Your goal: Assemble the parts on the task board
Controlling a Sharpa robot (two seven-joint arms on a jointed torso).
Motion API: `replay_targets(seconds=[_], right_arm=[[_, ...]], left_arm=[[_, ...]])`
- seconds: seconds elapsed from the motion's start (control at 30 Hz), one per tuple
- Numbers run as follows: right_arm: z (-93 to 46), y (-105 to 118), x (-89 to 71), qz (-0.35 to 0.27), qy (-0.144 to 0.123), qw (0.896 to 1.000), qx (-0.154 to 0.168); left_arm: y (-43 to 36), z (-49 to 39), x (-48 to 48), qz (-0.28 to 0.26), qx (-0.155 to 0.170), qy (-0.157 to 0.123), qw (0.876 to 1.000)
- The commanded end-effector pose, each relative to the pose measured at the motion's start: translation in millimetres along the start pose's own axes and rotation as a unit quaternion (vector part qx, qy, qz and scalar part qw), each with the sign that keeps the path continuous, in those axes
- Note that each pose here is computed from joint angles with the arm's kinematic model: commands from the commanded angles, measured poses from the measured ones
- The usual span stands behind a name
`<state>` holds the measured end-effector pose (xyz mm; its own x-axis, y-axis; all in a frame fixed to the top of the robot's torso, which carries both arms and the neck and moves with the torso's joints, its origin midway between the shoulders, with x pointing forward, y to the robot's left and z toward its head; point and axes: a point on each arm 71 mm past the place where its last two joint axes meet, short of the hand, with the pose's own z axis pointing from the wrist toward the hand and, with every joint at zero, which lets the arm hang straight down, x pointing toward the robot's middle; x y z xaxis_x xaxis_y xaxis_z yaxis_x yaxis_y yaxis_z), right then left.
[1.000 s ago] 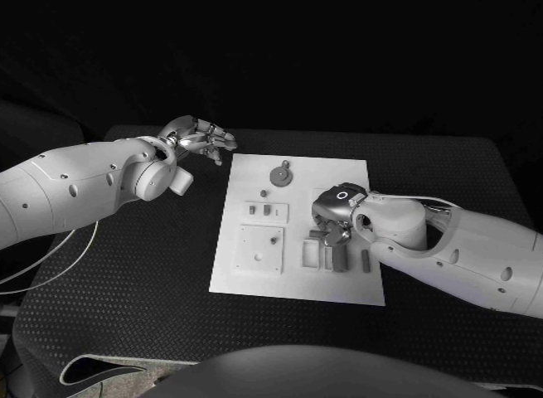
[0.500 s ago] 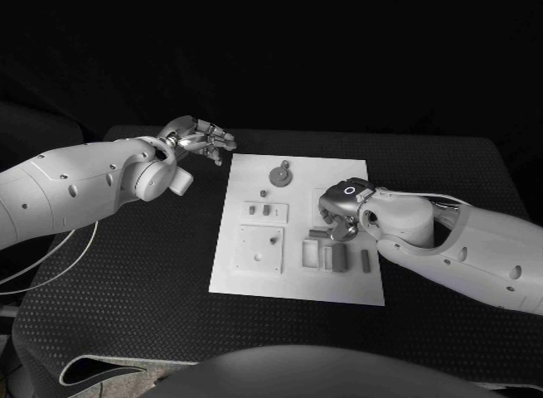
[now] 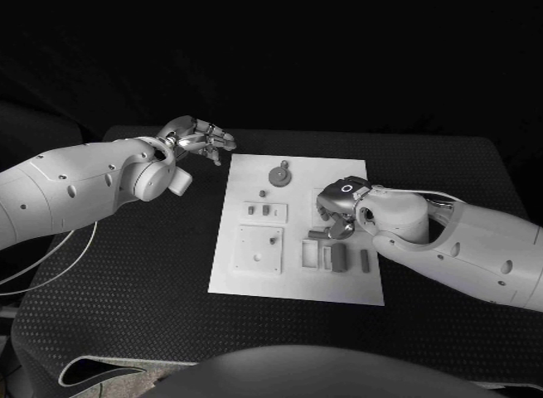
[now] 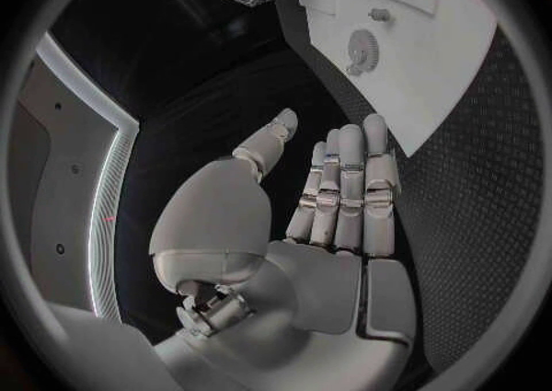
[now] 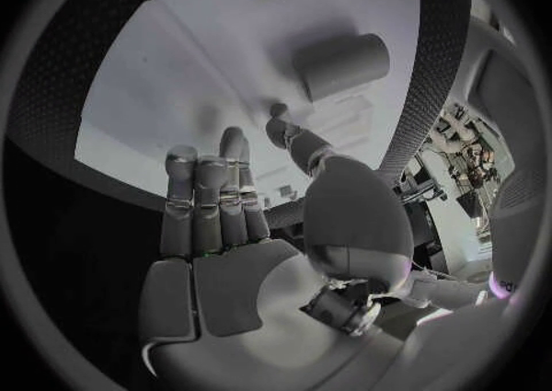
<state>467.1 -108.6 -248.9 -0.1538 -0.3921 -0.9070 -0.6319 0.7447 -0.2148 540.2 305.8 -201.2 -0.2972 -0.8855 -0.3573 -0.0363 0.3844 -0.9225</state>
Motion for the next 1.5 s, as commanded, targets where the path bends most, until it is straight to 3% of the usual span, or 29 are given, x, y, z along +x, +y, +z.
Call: replay_targets(seconds=[0.03,0.63,0.97,1.5], right_arm=[[-0.8,5,5.4,0.005,0.020,1.000,-0.010],[-4.2,11,2.7,0.013,0.007,1.000,-0.017],[-7.9,11,-0.8,0.016,-0.035,0.999,-0.010],[-12.5,6,-5.6,0.019,-0.075,0.997,0.004]], left_arm=[[-1.5,0.3,1.4,0.000,0.005,0.007,1.000],[-1.1,-0.1,0.6,0.000,0.004,0.007,1.000],[-1.1,-0.1,0.6,0.000,0.004,0.007,1.000],[-0.9,-0.2,0.2,0.001,0.004,0.007,1.000]])
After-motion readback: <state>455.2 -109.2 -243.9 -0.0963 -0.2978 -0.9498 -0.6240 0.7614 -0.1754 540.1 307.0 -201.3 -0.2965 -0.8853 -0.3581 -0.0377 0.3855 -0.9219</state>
